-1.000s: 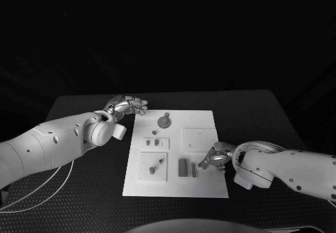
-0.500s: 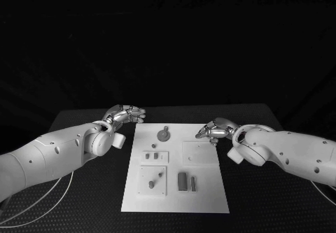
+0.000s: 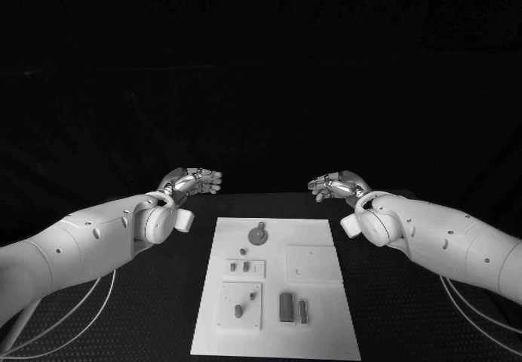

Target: Assemble the parts on the task board

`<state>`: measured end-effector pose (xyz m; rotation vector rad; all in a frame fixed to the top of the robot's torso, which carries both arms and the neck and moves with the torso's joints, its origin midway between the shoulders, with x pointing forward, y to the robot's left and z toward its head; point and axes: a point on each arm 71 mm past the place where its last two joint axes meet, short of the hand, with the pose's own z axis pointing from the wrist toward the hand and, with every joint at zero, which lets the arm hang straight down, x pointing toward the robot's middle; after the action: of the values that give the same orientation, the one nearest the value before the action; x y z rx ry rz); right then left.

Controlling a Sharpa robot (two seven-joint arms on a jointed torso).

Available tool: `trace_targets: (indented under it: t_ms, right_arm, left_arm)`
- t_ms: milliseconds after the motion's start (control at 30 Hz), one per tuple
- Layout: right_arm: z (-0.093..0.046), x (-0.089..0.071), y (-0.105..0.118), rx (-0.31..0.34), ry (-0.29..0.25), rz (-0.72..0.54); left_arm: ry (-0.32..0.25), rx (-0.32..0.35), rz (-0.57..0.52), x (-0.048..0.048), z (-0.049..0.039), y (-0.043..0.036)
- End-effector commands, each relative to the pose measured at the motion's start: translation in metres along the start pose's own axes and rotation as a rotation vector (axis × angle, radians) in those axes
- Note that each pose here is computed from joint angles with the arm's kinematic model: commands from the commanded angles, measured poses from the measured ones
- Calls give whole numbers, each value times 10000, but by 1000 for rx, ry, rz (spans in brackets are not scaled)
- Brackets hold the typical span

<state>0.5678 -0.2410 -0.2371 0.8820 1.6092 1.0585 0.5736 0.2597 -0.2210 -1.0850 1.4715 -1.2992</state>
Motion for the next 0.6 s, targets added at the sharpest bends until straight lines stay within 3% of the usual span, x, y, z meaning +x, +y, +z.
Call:
trace_targets:
  t_ms: [33,333,400,600]
  right_arm:
    - [5,14,-24,-35,31,86]
    - [11,0,-148,-15,17,115]
    - [7,-39,-125,2,-12,73]
    - [-53,36,-92,-23,-32,106]
  left_arm:
    - [3,29,-66,59,30,-22]
    - [19,26,-63,96,27,52]
    - [1,6,-40,82,27,48]
    - [-20,13,-47,171,-40,82]
